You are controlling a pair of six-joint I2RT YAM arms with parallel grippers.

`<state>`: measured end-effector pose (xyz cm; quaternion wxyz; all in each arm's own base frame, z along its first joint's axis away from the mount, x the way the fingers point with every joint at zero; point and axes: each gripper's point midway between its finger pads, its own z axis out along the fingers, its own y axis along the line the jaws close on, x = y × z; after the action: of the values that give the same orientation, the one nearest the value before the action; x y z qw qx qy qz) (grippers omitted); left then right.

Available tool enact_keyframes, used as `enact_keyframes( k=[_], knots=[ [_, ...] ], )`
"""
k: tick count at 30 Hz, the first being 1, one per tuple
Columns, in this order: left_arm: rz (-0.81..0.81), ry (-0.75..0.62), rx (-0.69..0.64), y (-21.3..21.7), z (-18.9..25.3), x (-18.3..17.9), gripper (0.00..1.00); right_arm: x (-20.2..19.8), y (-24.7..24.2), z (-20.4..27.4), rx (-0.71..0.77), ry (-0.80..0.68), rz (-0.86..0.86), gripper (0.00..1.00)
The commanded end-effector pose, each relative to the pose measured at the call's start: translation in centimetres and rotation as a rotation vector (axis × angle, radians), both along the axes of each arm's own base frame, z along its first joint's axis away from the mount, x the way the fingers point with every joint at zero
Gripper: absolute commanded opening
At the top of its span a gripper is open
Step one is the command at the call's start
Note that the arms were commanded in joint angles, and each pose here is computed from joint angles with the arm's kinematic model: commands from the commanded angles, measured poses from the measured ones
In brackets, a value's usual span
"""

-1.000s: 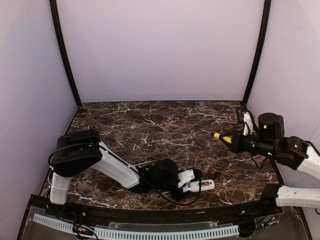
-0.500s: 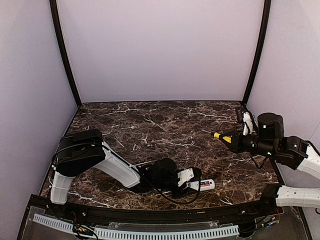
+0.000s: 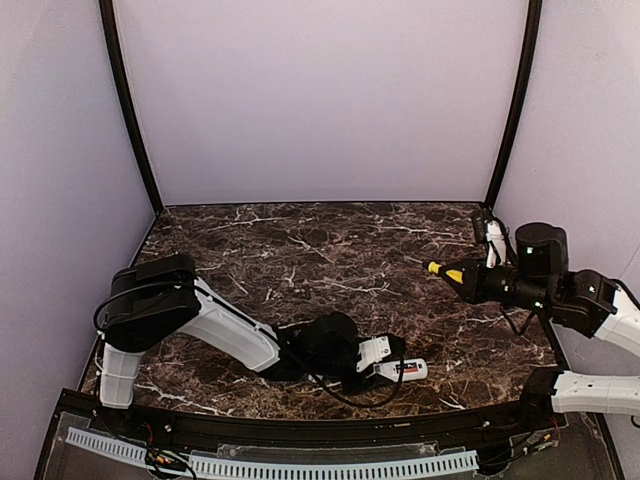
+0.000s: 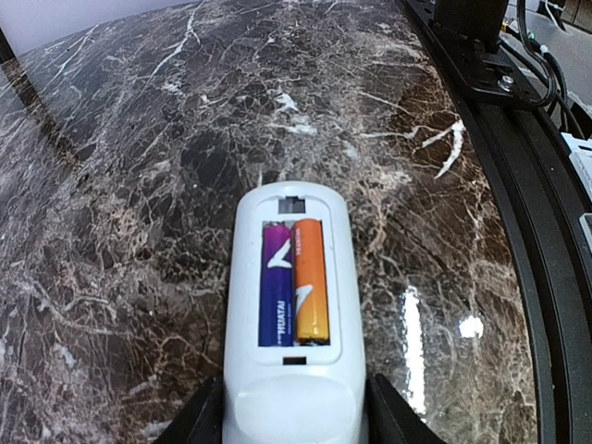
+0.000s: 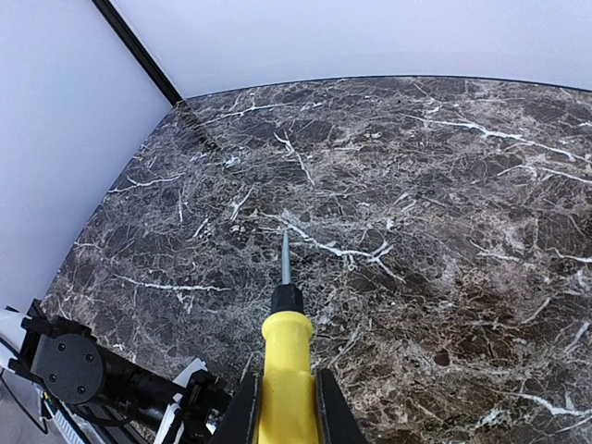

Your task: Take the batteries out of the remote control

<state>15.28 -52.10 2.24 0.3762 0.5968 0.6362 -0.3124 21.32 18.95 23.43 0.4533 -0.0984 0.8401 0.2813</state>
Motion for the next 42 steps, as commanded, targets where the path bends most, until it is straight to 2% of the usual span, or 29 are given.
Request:
enact_keyframes(
  k=[1,6,17,20,25,31,36,42],
  knots=[
    [0.046,-0.075,0.089,1.4,2.0,1.5,0.01,0.4,0.2,2.2,0.016,-0.055,0.005,0.0],
    [0.114,-0.186,0.121,2.7,4.6,3.2,0.01,0.6,0.1,2.4,0.007,-0.063,0.001,0.0],
    [0.37,-0.403,0.176,7.1,12.0,7.6,0.0,0.5,0.2,4.1,0.036,-0.109,0.009,0.0],
    [0.36,-0.437,0.209,7.7,13.4,7.8,0.0,0.6,0.4,4.1,0.038,-0.109,0.014,0.0],
    [0.287,-0.399,0.28,9.8,13.9,7.9,0.0,0.6,0.8,3.7,0.042,-0.103,0.029,0.0],
    [0.363,-0.375,0.168,12.6,17.5,9.7,0.0,0.6,1.3,3.7,0.061,-0.094,0.046,0.0],
    [0.371,-0.493,0.061,14.1,20.7,9.4,0.0,0.0,2.8,4.6,0.078,-0.08,0.129,0.0],
    [0.337,-0.65,0.022,16.8,23.7,8.3,0.0,-0.5,5.0,5.0,0.095,-0.031,0.229,0.0]
  ],
)
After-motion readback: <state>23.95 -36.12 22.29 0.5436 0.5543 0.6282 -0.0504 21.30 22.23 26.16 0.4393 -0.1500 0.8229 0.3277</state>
